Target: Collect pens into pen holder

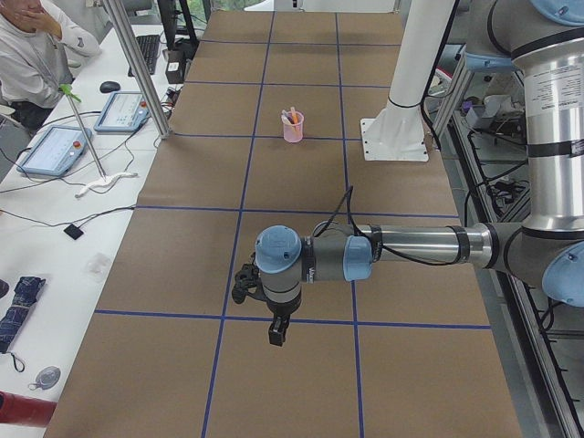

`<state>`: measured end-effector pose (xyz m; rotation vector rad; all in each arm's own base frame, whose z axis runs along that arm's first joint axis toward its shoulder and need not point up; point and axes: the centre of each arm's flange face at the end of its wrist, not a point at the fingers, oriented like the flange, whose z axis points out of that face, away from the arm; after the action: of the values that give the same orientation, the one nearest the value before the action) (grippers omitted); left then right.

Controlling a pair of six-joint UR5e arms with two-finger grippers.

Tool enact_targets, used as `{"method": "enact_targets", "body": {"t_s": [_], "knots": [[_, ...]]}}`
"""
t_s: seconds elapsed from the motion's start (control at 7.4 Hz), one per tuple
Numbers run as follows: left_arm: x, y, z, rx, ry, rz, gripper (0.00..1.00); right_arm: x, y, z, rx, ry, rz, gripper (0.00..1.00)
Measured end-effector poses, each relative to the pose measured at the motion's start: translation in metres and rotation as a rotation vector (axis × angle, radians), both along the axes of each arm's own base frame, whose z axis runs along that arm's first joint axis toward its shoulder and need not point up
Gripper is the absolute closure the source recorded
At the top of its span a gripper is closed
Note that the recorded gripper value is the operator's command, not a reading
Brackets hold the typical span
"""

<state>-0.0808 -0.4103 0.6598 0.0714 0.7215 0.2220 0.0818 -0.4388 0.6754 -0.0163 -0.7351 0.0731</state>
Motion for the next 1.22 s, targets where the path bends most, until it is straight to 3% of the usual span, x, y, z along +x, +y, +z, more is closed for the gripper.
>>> {"method": "enact_targets", "body": {"t_s": [1.22], "knots": [[0.0,-0.0013,-0.0067,0.015,0.0,-0.001,0.0,-0.0005,0.0013,0.0025,-0.005,0.0,-0.002,0.0]]}}
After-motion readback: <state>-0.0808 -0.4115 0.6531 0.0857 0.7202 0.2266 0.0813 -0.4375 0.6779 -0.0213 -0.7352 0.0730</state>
